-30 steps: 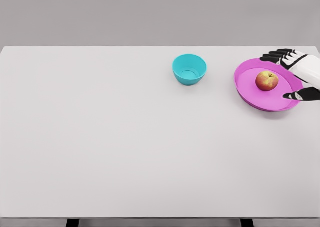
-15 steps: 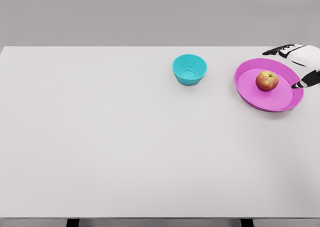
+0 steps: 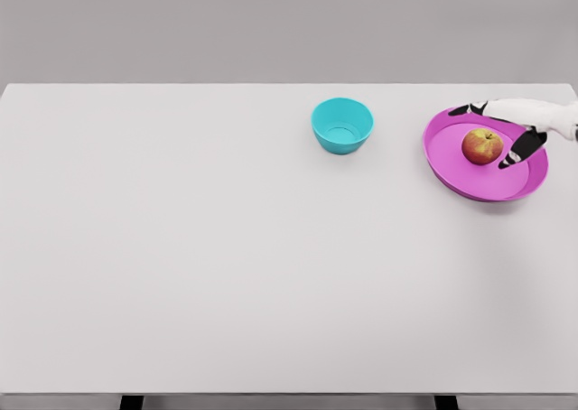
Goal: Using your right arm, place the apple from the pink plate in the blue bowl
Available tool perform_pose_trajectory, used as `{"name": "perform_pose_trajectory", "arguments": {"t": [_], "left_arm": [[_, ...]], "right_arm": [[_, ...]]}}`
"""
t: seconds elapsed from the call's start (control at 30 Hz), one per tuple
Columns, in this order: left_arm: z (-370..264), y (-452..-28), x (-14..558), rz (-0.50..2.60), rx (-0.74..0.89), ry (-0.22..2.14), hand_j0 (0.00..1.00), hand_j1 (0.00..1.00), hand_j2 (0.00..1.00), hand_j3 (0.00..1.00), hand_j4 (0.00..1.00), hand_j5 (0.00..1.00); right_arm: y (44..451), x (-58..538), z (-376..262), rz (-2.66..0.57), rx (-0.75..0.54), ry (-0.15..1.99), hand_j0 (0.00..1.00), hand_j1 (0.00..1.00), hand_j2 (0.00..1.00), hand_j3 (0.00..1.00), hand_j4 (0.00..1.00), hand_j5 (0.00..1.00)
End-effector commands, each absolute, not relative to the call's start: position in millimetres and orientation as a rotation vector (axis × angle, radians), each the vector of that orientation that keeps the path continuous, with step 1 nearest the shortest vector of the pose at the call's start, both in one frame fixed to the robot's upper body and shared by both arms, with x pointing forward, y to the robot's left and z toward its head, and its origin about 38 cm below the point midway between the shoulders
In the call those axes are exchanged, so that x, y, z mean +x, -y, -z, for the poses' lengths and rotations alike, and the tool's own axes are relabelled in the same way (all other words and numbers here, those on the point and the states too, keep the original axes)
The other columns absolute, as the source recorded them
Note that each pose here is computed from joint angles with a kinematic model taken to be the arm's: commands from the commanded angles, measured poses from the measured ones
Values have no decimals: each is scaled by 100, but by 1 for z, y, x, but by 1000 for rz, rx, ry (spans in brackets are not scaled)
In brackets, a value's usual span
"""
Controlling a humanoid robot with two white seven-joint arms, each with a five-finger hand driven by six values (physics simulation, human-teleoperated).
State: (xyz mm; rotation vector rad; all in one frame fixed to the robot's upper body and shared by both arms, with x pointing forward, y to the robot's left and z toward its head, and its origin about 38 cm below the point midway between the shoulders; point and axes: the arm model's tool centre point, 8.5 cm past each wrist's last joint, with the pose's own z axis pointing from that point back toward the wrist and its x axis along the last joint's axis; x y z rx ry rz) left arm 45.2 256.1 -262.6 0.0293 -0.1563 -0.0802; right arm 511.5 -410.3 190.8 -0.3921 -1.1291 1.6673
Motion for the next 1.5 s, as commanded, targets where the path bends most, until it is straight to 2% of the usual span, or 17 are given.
{"name": "perform_pose_trajectory", "arguments": {"t": [0.0, 1.0, 1.1, 1.17, 1.33, 1.47], "left_arm": [[263, -256, 45, 80, 30, 157, 100, 100, 100, 100, 100, 100], [263, -256, 45, 80, 28, 156, 100, 100, 100, 100, 100, 100], [263, -256, 45, 80, 28, 156, 100, 100, 100, 100, 100, 100], [263, -256, 45, 80, 30, 157, 100, 100, 100, 100, 100, 100], [263, -256, 45, 80, 30, 157, 100, 100, 100, 100, 100, 100], [263, -256, 45, 80, 28, 156, 100, 100, 100, 100, 100, 100]], "right_arm": [[415, 512, -176, -1648, -381, 1076, 100, 100, 100, 100, 100, 100], [413, 524, -166, -1638, -387, 1002, 99, 99, 99, 99, 99, 99], [412, 524, -166, -1640, -388, 1001, 74, 74, 74, 74, 74, 74], [412, 524, -166, -1645, -389, 996, 62, 62, 62, 62, 62, 62], [412, 524, -165, -1647, -388, 997, 53, 53, 53, 53, 53, 53], [411, 524, -166, -1648, -389, 999, 49, 49, 49, 49, 49, 49]]}}
